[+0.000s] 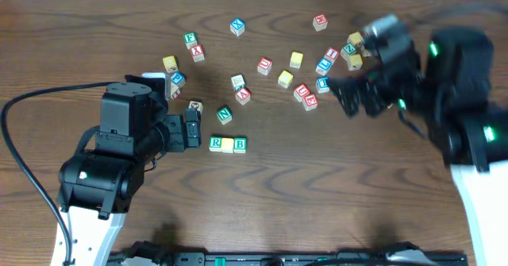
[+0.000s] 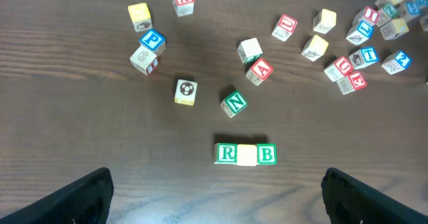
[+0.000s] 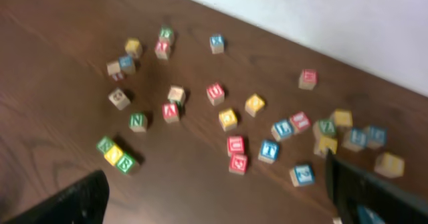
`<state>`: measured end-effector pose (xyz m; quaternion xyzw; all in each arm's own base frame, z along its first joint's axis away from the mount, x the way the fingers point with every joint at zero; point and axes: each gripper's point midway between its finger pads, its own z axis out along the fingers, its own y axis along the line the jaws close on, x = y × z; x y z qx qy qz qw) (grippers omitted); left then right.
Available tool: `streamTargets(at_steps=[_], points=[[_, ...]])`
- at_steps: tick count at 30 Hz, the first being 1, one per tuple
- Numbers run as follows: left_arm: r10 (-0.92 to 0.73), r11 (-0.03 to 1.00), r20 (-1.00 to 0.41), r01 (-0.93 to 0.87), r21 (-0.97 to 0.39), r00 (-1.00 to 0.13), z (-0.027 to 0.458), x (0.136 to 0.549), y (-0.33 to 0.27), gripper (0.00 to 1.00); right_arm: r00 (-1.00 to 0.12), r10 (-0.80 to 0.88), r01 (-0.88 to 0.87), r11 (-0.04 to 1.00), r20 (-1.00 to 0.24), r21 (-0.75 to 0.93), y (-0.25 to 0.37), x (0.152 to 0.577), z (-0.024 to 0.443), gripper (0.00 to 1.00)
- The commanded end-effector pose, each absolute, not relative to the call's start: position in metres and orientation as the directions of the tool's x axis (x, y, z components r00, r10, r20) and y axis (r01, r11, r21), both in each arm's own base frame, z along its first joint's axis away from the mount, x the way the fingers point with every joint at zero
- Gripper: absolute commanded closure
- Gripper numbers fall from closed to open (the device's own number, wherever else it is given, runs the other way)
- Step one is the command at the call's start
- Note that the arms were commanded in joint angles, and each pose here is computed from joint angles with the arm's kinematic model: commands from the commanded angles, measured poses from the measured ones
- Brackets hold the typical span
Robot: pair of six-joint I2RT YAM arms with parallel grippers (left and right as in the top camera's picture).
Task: Spell out ROBOT
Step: 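Swing the right arm out toward the yellow O block at the back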
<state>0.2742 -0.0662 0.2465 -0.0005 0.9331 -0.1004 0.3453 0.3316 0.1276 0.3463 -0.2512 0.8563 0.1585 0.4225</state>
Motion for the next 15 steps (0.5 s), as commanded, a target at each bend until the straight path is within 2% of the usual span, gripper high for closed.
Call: streamTargets(at_steps=[1, 3, 6, 15], points=[[-0.066, 0.979, -0.659, 0.079, -0.188, -0.749, 0.254, 0.275, -0.066, 0.02, -0.594, -0.264, -0.547, 0.825, -0.76, 0.142, 0.138, 0.353, 0.336, 0.01], [-0.066, 0.979, -0.659, 0.079, -0.188, -0.749, 0.254, 0.275, -0.067, 0.02, -0.574, -0.248, -0.577, 0.798, -0.78, 0.171, 0.149, 0.365, 0.338, 0.01], [-0.066, 0.979, -0.659, 0.079, -0.188, -0.749, 0.254, 0.275, -0.066, 0.02, -0.635, -0.175, -0.497, 0.839, -0.752, 0.224, 0.153, 0.385, 0.325, 0.01], [-0.066, 0.979, -0.659, 0.079, -0.188, -0.749, 0.254, 0.275, -0.067, 0.02, -0.712, -0.208, -0.438, 0.878, -0.67, 0.193, 0.207, 0.426, 0.28, 0.01]])
